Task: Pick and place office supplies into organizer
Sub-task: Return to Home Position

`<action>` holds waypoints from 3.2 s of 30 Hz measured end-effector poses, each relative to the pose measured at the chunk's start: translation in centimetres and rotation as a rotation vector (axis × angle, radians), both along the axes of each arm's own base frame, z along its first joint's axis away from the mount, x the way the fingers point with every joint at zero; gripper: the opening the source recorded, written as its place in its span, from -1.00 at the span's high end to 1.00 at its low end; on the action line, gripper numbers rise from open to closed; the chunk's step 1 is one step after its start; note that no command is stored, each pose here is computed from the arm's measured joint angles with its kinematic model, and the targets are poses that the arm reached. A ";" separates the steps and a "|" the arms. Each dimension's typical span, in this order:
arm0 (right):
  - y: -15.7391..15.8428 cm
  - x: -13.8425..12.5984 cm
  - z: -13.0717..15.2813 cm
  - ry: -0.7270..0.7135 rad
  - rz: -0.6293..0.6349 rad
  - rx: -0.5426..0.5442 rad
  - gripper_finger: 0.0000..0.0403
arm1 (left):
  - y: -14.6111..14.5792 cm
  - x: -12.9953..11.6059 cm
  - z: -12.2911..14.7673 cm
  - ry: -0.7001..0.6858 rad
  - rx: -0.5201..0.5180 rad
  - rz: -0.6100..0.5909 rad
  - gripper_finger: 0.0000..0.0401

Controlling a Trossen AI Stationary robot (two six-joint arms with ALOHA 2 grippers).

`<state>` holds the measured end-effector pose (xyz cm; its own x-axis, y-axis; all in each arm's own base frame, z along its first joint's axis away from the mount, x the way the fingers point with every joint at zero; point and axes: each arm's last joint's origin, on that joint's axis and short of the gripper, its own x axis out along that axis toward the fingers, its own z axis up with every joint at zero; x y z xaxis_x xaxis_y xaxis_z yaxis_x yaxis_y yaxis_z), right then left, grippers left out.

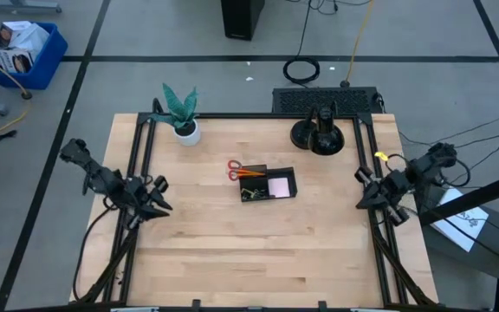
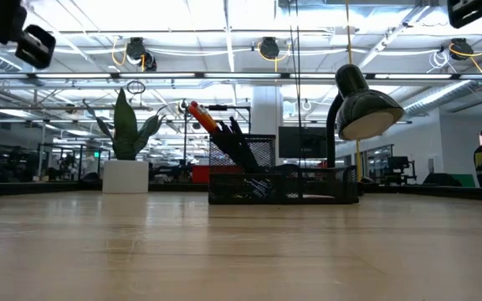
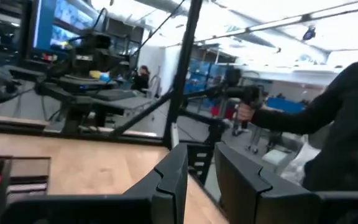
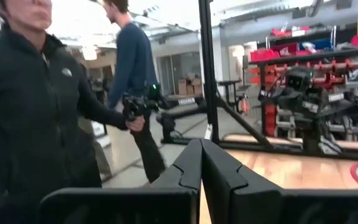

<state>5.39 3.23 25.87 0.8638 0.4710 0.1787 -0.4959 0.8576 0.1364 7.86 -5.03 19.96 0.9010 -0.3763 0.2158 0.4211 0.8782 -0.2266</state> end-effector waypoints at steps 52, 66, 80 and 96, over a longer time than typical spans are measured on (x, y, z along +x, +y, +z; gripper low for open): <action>-1.2 4.0 -7.7 0.043 -0.255 0.012 0.98 | 4.6 1.8 -2.0 0.149 0.152 0.320 0.57; -1.9 4.1 -8.1 0.082 -0.264 0.005 0.98 | 4.9 2.2 -3.6 0.218 0.199 0.357 0.57; -2.8 4.3 -8.8 0.149 -0.520 0.000 0.98 | 5.1 2.5 -3.8 0.247 0.234 0.416 0.57; -2.8 4.3 -8.9 0.181 -0.512 0.082 0.98 | 5.2 2.5 -3.9 0.268 0.160 0.457 0.57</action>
<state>9.71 0.44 16.97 0.9993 -0.0271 0.0243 0.0199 0.9661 0.2575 10.34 0.18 16.10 0.9958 0.0564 -0.0717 -0.0649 0.9904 -0.1220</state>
